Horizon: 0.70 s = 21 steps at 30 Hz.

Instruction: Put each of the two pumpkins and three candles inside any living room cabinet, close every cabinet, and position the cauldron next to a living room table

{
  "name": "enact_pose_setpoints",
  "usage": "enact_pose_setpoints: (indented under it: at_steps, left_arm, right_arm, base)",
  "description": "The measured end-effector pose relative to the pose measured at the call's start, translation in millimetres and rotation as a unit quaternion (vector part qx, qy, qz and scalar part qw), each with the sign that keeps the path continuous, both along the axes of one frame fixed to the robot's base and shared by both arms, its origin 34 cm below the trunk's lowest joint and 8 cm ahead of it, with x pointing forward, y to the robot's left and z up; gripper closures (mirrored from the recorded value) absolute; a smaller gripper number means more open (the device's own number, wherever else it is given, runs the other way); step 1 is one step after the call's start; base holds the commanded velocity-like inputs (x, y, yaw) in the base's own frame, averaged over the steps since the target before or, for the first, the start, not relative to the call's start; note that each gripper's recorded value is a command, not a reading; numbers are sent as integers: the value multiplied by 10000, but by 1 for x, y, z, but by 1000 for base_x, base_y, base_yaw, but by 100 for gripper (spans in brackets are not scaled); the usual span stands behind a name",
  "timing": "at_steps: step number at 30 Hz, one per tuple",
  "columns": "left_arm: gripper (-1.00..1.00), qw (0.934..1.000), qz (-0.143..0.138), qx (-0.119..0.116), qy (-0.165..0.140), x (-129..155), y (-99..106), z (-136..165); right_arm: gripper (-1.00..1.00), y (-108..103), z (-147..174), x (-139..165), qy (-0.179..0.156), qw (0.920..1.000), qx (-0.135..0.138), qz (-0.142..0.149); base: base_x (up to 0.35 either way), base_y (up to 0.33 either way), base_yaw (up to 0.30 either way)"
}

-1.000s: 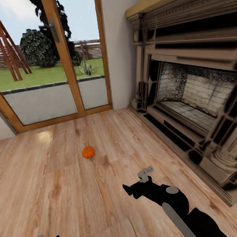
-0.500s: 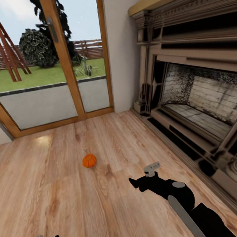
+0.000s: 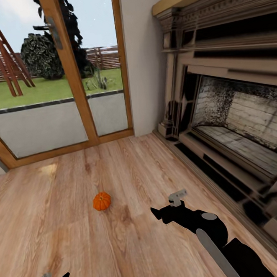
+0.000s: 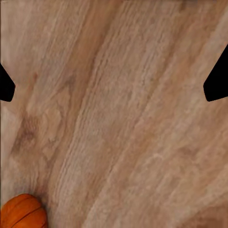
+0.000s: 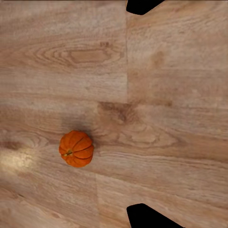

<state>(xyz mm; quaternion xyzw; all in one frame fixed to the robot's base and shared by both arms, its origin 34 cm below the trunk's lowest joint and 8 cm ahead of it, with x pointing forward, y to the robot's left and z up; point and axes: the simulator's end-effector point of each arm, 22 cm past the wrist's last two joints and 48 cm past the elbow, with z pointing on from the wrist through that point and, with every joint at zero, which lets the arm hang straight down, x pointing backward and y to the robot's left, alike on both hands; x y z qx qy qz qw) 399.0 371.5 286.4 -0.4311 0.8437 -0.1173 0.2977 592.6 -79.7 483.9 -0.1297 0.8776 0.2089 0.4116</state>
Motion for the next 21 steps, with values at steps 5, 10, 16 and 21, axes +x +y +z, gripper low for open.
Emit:
enact_pose_setpoints:
  at_steps: [5,10,16,21]
  left_arm:
    - [-100,9997,-125,16,-222,39,11,15]
    - [-100,9989,-266,-239,-317,93,19,29]
    - [-100,9994,-129,-274,-164,115,40,6]
    - [-100,9994,-77,-318,-94,113,40,-4]
  right_arm:
    - [-100,2,4,4,-10,10000,-1,5]
    - [-100,4,35,33,-340,9994,25,-34]
    - [-100,19,47,36,-402,9990,174,-29]
    - [-100,22,51,35,-432,9989,190,-4]
  base:
    - [337,0,0]
    - [334,46,0]
    - [317,166,0]
    - [301,196,0]
